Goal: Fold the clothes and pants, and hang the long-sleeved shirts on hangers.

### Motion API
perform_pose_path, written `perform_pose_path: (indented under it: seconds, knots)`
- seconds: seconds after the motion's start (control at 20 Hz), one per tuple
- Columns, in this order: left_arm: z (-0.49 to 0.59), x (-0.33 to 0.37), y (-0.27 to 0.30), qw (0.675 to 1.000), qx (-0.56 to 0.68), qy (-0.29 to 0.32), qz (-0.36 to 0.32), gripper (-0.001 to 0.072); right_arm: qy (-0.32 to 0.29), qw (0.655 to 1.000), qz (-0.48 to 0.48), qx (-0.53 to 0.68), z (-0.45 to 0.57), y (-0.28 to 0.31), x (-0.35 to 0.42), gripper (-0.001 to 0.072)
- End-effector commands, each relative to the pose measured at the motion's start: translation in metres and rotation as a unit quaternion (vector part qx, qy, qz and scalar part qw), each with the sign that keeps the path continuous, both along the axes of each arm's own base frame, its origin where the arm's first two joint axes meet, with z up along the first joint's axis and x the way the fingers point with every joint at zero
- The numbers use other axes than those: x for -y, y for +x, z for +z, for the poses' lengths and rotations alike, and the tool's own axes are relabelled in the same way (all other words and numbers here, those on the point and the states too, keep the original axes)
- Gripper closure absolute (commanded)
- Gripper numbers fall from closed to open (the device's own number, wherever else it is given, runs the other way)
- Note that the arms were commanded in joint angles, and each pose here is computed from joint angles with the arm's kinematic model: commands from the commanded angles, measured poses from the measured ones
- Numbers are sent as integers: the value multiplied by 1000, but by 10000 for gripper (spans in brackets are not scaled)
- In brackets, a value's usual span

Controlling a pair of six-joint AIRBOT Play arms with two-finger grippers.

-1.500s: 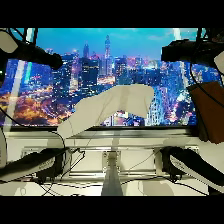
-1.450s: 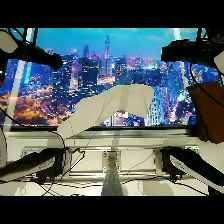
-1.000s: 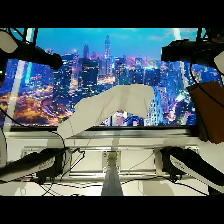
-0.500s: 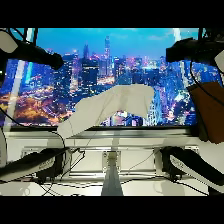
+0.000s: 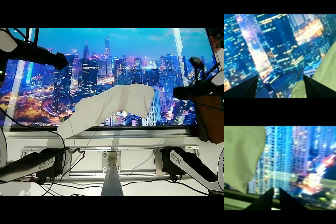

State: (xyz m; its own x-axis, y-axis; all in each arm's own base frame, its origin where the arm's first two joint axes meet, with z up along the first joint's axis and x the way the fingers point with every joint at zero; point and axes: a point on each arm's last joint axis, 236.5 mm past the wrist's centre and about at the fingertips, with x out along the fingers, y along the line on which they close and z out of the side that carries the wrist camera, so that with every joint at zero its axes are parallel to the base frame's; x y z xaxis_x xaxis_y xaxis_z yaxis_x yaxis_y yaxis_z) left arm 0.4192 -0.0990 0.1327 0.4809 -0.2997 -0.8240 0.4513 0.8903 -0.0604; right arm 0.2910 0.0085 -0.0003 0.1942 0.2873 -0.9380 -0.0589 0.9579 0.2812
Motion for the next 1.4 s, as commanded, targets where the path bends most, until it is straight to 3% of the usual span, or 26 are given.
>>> perform_pose_path:
  seconds: [0.0, 0.1, 0.2, 0.55, 0.6, 0.75, 0.85, 1.05, 1.35]
  knots:
    - [-5, 2, -10, 1000, -23, 0, -8, 101, 150, 986, -73, -32, -45, -23, -50, 218]
    - [-9, 2, -16, 999, -38, 2, -12, 97, 161, 977, -127, -62, -74, -35, -53, 207]
    - [-14, 2, -16, 999, -45, 2, -12, -13, 198, 962, -160, -97, -90, -45, -68, 206]
    - [-27, 6, -12, 998, -67, -9, -3, -13, 288, 927, -200, -132, -110, -29, -110, 207]
    - [-30, 6, -11, 997, -70, -9, -2, -12, 284, 931, -197, -113, -115, -21, -115, 254]
    - [-30, -1, -5, 998, -64, -13, 13, -8, 264, 946, -186, -33, -108, 19, -113, 580]
    - [-25, -14, -1, 998, -56, -16, 32, 2, 257, 953, -160, 18, -85, 50, -106, 663]
    - [-15, -54, -1, 991, -62, -44, 113, 2, 180, 968, -105, 141, -31, 114, -74, 700]
    - [-86, -3, -57, 968, -201, -119, 96, 2, 90, 947, -155, 268, 26, 180, -18, 700]
